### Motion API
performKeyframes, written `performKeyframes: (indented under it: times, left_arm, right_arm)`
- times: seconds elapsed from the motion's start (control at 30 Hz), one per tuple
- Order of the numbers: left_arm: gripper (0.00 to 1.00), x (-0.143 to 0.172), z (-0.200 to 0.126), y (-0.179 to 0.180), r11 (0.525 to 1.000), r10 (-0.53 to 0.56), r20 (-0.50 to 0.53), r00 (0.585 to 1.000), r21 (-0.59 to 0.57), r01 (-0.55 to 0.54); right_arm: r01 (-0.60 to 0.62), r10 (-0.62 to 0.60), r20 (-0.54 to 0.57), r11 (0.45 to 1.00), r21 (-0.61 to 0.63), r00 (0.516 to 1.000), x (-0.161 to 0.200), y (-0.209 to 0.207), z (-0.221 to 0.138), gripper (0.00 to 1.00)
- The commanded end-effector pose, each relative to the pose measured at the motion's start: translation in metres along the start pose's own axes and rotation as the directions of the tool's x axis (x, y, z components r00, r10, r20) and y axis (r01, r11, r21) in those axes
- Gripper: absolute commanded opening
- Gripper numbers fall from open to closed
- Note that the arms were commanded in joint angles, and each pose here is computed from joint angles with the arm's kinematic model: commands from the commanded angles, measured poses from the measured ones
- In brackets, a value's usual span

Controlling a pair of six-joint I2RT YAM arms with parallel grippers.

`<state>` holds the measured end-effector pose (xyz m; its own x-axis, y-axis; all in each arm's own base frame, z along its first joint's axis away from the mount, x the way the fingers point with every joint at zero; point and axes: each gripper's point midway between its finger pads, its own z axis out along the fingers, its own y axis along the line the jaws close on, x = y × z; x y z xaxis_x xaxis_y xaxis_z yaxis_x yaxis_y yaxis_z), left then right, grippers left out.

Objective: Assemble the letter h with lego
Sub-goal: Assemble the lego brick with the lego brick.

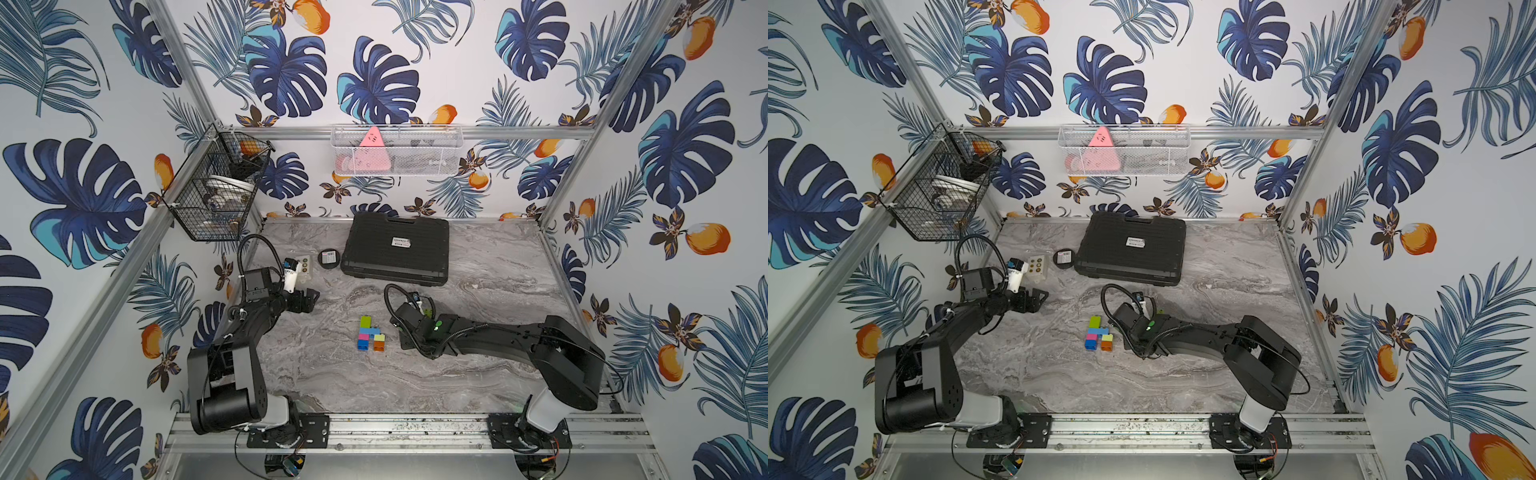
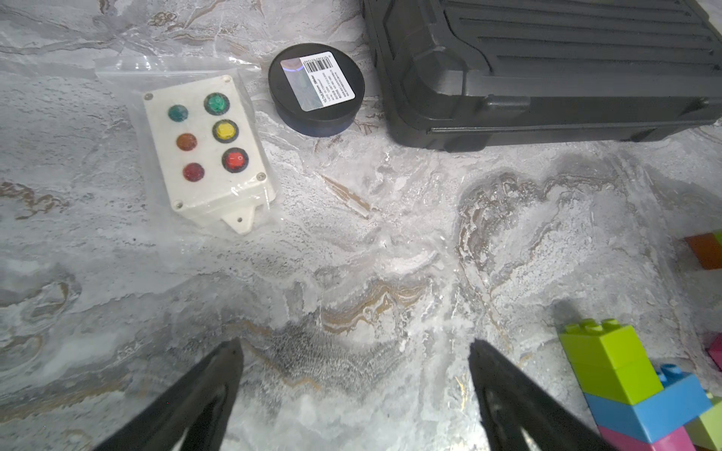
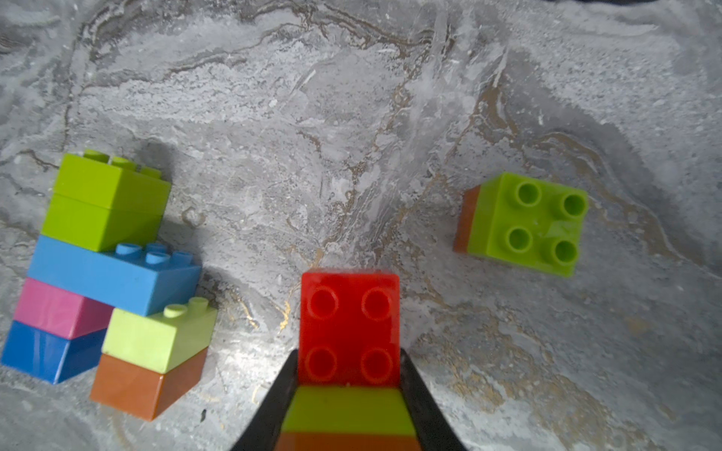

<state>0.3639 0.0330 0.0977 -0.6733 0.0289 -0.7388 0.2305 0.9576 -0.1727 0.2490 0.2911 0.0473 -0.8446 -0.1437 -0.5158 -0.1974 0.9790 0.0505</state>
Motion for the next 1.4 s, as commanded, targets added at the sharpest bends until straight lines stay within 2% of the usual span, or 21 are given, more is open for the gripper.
performKeyframes:
  times: [0.0,0.2,0.3,0.43,0.6,0.7,0.9,1.37]
  left_arm:
    - [0.95,-0.006,-0.001,0.000,1.000,0.005,0.025,1.000,0.006,-0.005]
    - [0.95,-0.006,-0.001,0.000,1.000,0.004,0.025,1.000,0.007,-0.004]
    - [0.95,-0.006,-0.001,0.000,1.000,0.005,0.027,1.000,0.007,-0.005]
    - [0.95,-0.007,-0.001,0.001,1.000,0.001,0.024,1.000,0.007,-0.002]
    - [0.95,-0.006,-0.001,0.000,1.000,0.002,0.026,1.000,0.009,-0.003]
    - [0.95,-0.007,-0.001,0.001,1.000,0.000,0.025,1.000,0.009,0.000]
    - [0.96,-0.006,0.000,0.001,1.000,-0.001,0.023,1.000,0.012,0.001]
    - [0.95,-0.006,-0.001,0.001,1.000,-0.003,0.026,1.000,0.011,0.003]
  right_arm:
    - [0.066,-0.047,-0.240,0.995,0.071,0.970,0.051,-0.024,-0.007,0.04]
    - [0.063,-0.050,-0.193,0.996,0.063,0.980,0.021,-0.014,-0.028,0.06]
    - [0.045,-0.037,-0.141,0.998,0.053,0.989,-0.005,-0.009,-0.046,0.06]
    - [0.003,0.005,-0.102,0.997,0.071,0.995,-0.031,-0.025,-0.058,0.07]
    - [-0.071,0.080,-0.086,0.993,0.099,0.993,-0.048,-0.052,-0.053,0.08]
    - [-0.106,0.119,-0.105,0.987,0.121,0.987,-0.051,-0.061,-0.047,0.08]
    - [-0.101,0.119,-0.149,0.987,0.127,0.982,-0.043,-0.059,-0.034,0.08]
    - [-0.126,0.131,-0.169,0.991,0.043,0.977,-0.023,-0.060,-0.028,0.08]
